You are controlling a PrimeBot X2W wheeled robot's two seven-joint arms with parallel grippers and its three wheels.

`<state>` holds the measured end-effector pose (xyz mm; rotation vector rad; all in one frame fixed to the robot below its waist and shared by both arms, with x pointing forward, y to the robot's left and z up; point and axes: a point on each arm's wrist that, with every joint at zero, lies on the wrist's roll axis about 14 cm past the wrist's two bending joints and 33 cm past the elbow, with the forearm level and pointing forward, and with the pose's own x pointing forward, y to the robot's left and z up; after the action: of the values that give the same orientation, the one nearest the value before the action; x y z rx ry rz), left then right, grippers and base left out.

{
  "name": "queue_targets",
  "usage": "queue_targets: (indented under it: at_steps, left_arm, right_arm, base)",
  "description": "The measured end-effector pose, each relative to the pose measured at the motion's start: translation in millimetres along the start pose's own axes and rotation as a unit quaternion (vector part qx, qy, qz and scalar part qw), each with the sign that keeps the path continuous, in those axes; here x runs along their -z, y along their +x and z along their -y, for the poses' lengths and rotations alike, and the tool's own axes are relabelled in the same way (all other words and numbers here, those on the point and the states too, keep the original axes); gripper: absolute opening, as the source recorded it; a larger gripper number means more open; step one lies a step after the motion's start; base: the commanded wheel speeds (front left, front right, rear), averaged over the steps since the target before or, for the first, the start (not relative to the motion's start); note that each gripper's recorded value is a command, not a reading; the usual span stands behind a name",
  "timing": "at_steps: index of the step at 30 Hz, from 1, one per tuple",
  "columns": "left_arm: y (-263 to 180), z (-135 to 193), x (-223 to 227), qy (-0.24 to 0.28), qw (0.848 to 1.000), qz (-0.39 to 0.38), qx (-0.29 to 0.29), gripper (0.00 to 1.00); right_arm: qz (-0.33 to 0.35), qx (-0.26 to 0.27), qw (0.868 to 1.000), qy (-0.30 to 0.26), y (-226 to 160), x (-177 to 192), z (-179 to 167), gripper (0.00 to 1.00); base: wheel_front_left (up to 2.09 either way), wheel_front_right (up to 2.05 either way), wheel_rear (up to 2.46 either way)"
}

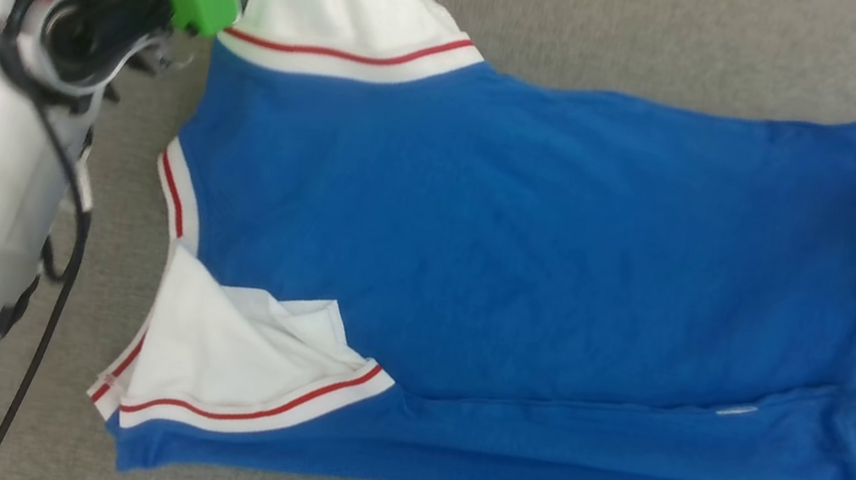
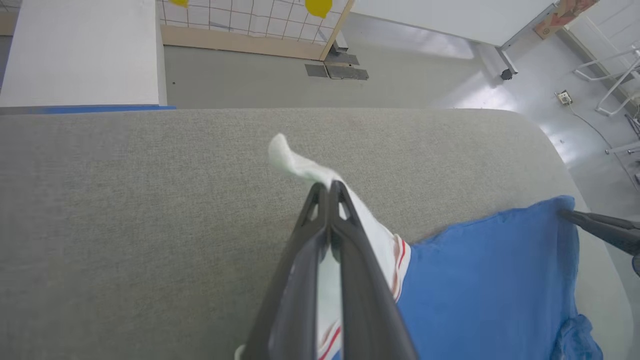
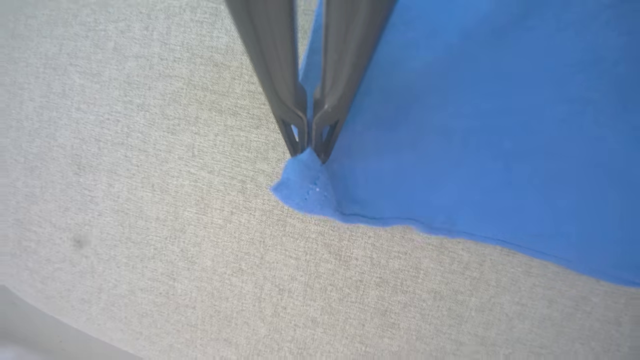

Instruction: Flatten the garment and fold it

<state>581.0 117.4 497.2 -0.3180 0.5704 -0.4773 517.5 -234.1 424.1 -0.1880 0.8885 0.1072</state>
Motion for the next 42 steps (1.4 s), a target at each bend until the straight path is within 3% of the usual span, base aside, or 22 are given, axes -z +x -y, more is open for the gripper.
queue_targets:
  at_steps: [7, 18, 32, 42]
  left_arm:
    - [-53, 19, 0, -0.003, 0.999, 0.036, 0.006, 0.00]
    - [-134, 29, 33, -0.062, 0.994, 0.080, -0.031, 0.00]
    - [-167, 5, 160, -0.222, 0.969, 0.002, -0.108, 0.00]
    - [-171, -17, 222, -0.252, 0.949, -0.083, -0.171, 0.00]
  right_arm:
    - [0.058, 0.010, 0.997, 0.044, -32, 5, 12, 0.00]
    - [0.045, 0.003, 0.997, 0.068, -66, 53, 4, 0.00]
    - [-0.020, -0.018, 0.996, 0.083, -66, 115, -18, 0.00]
    - [-0.063, -0.022, 0.994, 0.090, -65, 150, -26, 0.00]
  base:
    - [0.00, 0.00, 0.00]
    - [0.00, 0.00, 0.00]
    - [0.00, 0.00, 0.00]
    - [0.00, 0.00, 0.00]
